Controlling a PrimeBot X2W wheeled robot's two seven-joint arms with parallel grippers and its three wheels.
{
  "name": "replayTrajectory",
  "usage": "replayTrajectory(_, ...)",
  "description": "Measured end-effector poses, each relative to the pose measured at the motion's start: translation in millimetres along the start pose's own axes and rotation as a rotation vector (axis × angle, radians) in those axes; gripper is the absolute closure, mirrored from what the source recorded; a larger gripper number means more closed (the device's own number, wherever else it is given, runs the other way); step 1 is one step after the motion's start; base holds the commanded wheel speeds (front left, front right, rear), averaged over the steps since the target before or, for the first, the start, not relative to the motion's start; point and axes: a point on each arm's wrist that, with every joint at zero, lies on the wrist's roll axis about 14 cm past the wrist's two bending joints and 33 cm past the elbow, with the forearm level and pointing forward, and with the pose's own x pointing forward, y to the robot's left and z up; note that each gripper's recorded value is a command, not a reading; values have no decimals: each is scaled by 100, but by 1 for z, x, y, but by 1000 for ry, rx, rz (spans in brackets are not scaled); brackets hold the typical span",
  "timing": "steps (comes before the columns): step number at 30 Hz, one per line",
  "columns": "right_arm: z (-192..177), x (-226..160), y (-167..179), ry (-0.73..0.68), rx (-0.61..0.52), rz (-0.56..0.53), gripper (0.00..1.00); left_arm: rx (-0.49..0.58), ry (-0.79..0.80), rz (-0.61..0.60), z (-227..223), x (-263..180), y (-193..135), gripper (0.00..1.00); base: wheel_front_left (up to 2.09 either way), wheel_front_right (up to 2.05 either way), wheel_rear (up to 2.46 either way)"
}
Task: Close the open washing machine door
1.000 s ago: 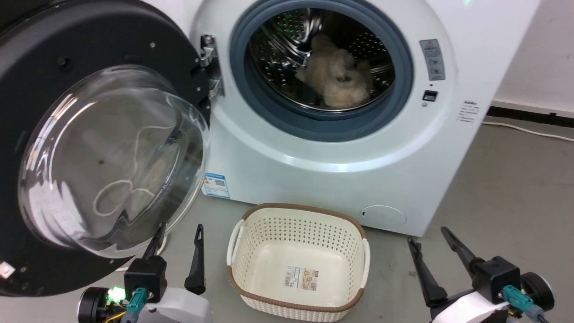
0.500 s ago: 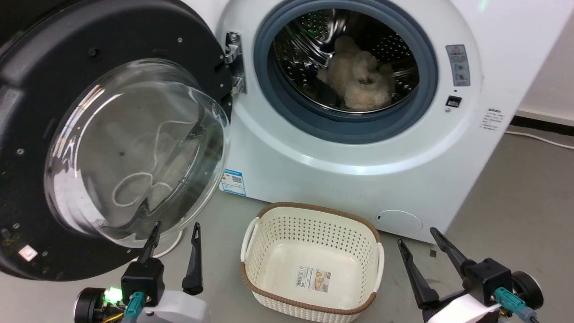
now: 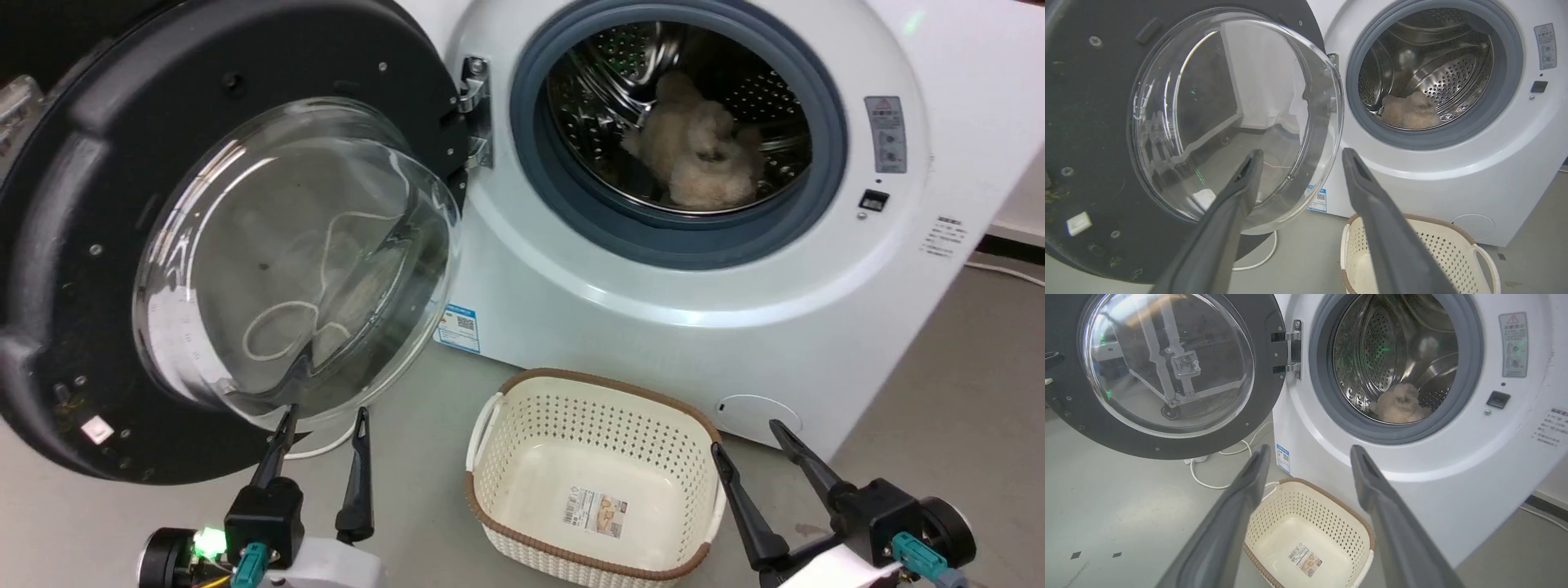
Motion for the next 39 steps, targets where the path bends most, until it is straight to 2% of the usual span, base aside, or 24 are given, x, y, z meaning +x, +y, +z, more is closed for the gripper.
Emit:
replayTrajectory(22, -6, 12, 39, -8, 19, 133, 0, 28, -37, 88, 5, -19, 28, 0, 0, 0, 0)
replayTrajectory(23, -6, 12, 41, -10, 19, 138, 0, 19, -37, 93, 5, -20, 29, 69, 0, 0, 0)
replayTrajectory(24, -6, 12, 42, -9, 19, 143, 0, 8, -33, 98, 3, -21, 30, 100, 0, 0, 0)
replayTrajectory(32, -15, 10, 50, 3, 33, 170, 0, -52, -140, 178, 33, -19, 63, 100, 0, 0, 0)
replayTrajectory(39, -32, 10, 34, 35, 32, 158, 0, -85, -312, 294, 84, 9, 123, 100, 0, 0, 0)
